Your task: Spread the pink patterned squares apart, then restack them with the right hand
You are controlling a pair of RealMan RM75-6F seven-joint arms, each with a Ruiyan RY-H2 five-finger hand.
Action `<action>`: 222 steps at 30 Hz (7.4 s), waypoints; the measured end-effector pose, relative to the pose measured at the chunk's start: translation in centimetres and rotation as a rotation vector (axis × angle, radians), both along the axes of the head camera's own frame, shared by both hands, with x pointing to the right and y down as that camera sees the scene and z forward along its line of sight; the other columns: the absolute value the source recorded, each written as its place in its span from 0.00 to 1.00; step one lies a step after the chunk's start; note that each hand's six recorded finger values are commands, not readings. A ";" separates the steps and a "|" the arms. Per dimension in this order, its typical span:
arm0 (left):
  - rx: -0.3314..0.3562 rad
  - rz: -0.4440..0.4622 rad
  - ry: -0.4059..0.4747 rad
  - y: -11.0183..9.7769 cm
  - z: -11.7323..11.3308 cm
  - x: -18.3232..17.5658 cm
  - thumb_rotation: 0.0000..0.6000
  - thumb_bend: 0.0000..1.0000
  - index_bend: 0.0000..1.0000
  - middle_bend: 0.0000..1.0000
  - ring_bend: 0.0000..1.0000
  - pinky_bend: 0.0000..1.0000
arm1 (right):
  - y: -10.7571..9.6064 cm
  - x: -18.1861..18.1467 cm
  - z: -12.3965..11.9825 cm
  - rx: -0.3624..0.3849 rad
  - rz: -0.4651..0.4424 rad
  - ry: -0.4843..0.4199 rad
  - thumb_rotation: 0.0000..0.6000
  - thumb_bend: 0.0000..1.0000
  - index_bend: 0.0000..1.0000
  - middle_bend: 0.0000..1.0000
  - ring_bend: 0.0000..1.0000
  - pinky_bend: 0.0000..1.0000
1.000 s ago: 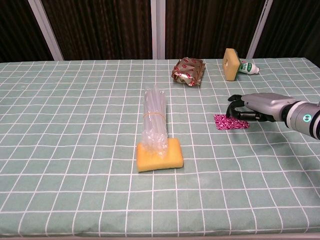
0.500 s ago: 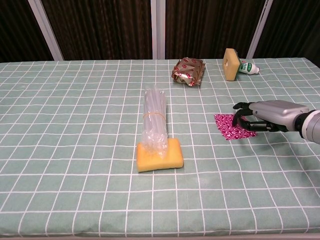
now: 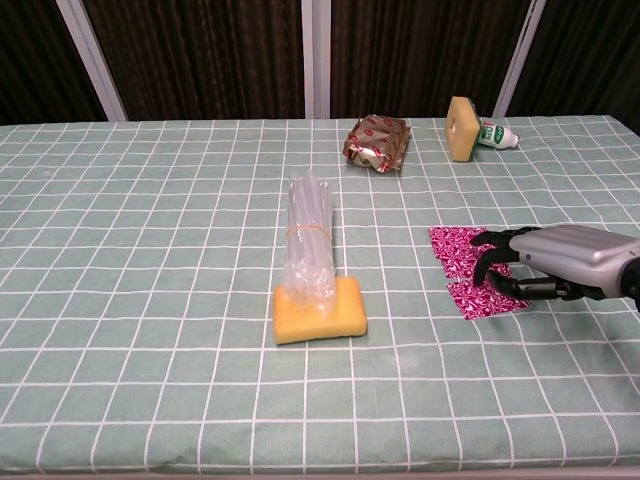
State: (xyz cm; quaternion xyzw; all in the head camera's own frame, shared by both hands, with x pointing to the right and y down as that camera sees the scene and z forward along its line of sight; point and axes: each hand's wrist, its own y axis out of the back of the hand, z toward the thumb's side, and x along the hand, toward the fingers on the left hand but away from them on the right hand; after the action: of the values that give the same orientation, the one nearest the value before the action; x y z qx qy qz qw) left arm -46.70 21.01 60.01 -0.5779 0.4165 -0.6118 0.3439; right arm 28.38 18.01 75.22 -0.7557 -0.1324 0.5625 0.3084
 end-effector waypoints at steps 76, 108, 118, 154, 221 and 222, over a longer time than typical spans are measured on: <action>-0.002 -0.012 -0.007 0.7 -0.2 0.0 1.00 0.08 0.17 0.10 0.10 0.17 | -2.1 3.7 1.2 0.056 0.033 0.108 0.02 0.53 0.29 0.00 0.00 0.00; 0.005 -0.008 -0.004 0.7 -0.4 0.3 1.00 0.08 0.17 0.10 0.10 0.17 | -1.3 4.7 -1.7 0.085 0.051 0.062 0.03 0.52 0.29 0.00 0.00 0.00; 0.003 -0.009 -0.001 0.9 -0.4 0.3 1.00 0.08 0.17 0.10 0.10 0.17 | 0.8 5.0 -1.1 0.033 0.023 0.080 0.03 0.52 0.29 0.00 0.00 0.00; 0.010 -0.028 0.000 1.6 -0.7 -0.3 1.00 0.08 0.17 0.10 0.10 0.17 | -7.1 -2.0 0.0 0.133 0.088 0.003 0.63 0.20 0.28 0.03 0.00 0.00; -0.007 -0.043 -0.009 1.8 -0.4 -0.9 1.00 0.08 0.17 0.10 0.10 0.17 | -9.1 -3.7 4.1 0.186 0.115 0.075 0.87 0.19 0.38 0.06 0.00 0.00; -0.007 -0.042 -0.009 1.8 -0.4 -0.9 1.00 0.08 0.17 0.10 0.10 0.17 | -9.3 -3.8 4.0 0.190 0.116 0.072 0.87 0.19 0.38 0.06 0.00 0.00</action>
State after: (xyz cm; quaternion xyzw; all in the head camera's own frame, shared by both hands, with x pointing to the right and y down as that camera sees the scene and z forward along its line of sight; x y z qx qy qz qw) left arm -47.60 22.83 59.63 -0.5673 0.4249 -0.6231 0.3307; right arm 24.61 8.69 79.18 -0.6934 -0.2174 0.5909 0.3503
